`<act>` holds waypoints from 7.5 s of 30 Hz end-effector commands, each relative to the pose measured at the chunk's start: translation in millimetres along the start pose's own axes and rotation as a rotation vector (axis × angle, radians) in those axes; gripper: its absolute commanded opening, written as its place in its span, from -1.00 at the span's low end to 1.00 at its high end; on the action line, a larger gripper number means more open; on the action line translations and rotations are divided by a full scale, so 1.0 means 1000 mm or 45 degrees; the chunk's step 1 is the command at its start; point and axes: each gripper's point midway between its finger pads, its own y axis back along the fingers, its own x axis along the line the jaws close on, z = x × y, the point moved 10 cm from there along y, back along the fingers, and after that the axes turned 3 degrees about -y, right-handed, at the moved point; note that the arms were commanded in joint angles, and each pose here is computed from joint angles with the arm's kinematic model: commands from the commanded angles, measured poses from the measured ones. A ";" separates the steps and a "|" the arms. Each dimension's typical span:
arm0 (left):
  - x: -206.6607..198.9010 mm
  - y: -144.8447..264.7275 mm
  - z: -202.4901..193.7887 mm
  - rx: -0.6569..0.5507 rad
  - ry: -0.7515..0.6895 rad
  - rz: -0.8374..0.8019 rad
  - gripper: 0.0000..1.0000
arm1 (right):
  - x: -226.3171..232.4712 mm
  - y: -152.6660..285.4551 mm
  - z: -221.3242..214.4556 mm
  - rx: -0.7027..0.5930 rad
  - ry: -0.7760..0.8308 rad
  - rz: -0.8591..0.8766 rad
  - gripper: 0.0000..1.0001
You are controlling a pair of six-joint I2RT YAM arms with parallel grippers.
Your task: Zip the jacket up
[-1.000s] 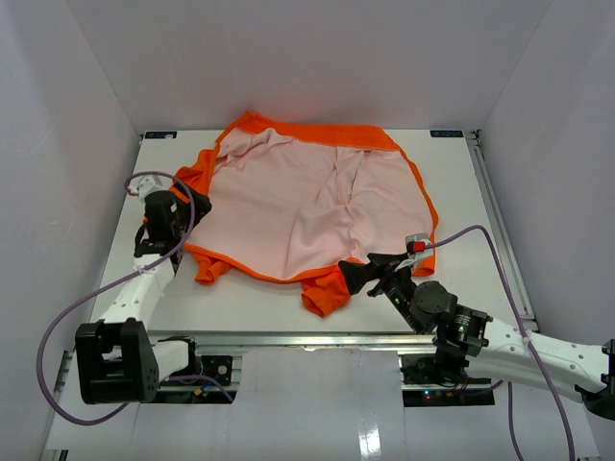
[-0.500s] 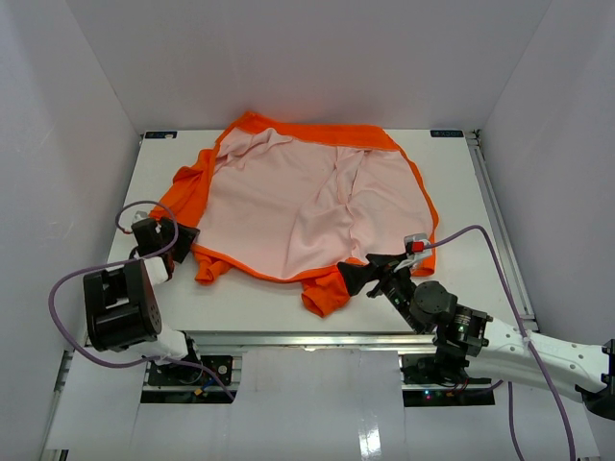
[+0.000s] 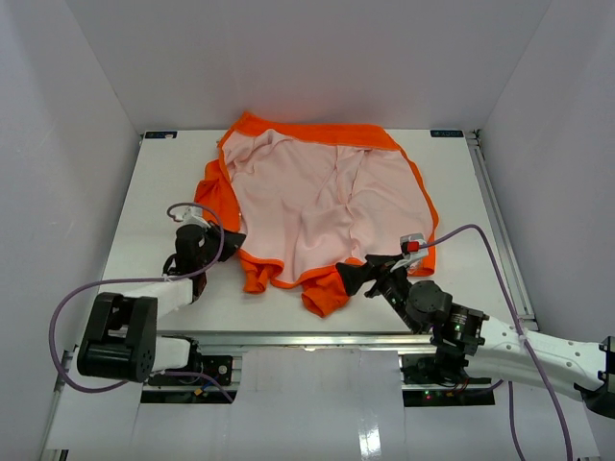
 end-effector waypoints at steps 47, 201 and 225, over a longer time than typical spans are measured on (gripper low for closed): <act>-0.112 0.032 -0.054 0.138 -0.798 -0.050 0.96 | -0.206 -0.050 0.041 0.118 -0.096 -1.301 0.36; -0.201 -0.039 -0.071 0.528 -0.649 -0.508 -0.23 | -0.034 -0.079 -0.009 0.391 0.197 -0.054 0.02; -0.240 0.000 -0.046 0.546 -0.563 -0.832 -1.00 | -0.030 -0.088 -0.023 0.470 0.350 0.207 0.26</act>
